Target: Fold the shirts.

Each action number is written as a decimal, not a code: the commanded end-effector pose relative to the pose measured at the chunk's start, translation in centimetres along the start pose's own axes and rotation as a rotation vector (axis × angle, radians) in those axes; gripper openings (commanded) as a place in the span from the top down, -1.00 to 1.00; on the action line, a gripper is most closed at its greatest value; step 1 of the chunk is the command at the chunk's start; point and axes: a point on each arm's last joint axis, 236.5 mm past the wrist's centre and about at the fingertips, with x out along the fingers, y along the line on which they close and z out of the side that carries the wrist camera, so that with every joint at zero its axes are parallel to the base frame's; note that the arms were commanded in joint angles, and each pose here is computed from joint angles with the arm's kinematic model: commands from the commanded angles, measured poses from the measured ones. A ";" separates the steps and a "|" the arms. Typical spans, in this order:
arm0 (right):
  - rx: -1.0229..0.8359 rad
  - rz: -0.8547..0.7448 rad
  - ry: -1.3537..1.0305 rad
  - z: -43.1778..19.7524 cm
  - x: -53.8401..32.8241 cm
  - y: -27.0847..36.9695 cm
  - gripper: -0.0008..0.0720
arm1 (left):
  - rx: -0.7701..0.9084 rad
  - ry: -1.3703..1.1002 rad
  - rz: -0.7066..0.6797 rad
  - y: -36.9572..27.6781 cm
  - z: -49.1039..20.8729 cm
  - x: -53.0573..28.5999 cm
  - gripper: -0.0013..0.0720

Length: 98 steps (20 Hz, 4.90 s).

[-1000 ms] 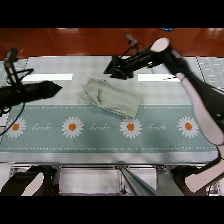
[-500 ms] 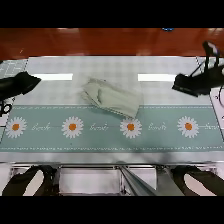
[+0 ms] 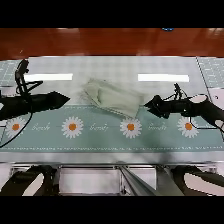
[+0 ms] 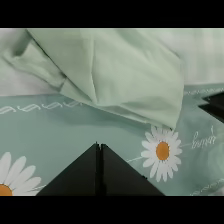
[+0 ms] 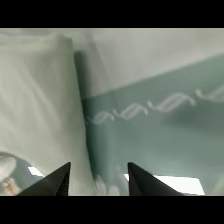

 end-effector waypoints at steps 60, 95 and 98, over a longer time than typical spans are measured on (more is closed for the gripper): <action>0.924 -0.802 -0.377 -12.5 -45.6 -20.3 -0.16 | -0.054 -0.095 -0.038 -0.8 2.2 1.0 0.92; -0.525 -0.702 -0.031 5.1 -10.5 2.0 0.93 | 0.007 0.259 0.270 5.7 4.8 5.4 0.92; -0.525 -0.702 -0.031 5.1 -10.5 2.0 0.93 | 0.007 0.259 0.270 5.7 4.8 5.4 0.92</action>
